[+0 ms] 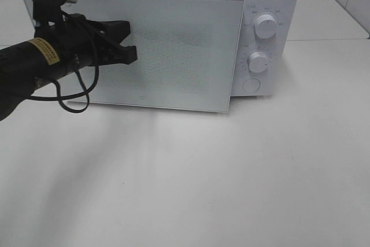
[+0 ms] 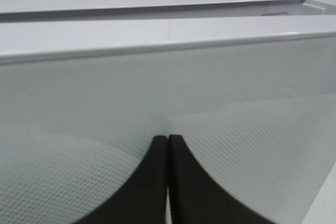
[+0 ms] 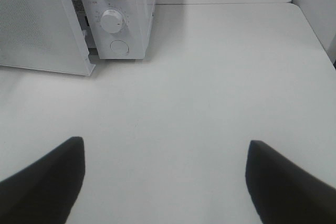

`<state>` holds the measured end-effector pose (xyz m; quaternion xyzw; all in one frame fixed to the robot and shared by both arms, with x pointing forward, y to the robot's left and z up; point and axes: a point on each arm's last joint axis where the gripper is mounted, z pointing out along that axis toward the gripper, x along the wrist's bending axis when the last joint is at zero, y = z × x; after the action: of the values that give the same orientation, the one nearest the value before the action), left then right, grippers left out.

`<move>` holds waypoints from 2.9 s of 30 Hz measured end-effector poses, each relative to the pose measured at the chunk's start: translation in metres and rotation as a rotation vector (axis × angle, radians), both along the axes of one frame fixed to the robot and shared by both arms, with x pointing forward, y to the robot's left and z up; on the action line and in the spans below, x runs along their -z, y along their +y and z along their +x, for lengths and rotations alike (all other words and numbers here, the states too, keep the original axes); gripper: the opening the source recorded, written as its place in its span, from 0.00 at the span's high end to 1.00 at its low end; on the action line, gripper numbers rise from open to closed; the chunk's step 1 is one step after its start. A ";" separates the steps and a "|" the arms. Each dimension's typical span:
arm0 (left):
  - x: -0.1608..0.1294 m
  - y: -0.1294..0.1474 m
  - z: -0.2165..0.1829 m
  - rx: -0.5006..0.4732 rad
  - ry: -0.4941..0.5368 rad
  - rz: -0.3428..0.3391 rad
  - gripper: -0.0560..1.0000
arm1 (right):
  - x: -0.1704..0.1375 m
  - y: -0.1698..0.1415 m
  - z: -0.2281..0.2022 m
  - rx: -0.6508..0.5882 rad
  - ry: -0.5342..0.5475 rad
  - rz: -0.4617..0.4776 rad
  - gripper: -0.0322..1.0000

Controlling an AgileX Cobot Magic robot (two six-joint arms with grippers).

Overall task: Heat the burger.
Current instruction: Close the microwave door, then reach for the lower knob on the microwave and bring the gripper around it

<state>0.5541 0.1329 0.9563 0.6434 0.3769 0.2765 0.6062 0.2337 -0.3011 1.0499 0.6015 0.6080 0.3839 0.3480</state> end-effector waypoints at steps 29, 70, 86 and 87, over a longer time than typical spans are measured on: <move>0.011 -0.091 0.038 0.118 -0.024 0.011 0.95 | 0.000 0.000 0.000 0.000 0.000 0.000 0.25; -0.016 -0.123 -0.030 0.163 0.502 0.412 0.02 | 0.000 0.000 0.000 0.000 0.000 0.000 0.25; -0.035 -0.073 -0.072 0.103 0.910 0.813 0.01 | 0.000 0.000 0.000 0.000 0.000 0.000 0.25; -0.035 -0.073 -0.072 0.103 0.910 0.813 0.01 | 0.000 0.000 0.000 0.000 0.000 0.000 0.25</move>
<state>0.4820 0.0597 0.9908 0.8942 0.4306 0.0660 0.1032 0.2337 -0.3011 1.0499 0.6015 0.6080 0.3839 0.3480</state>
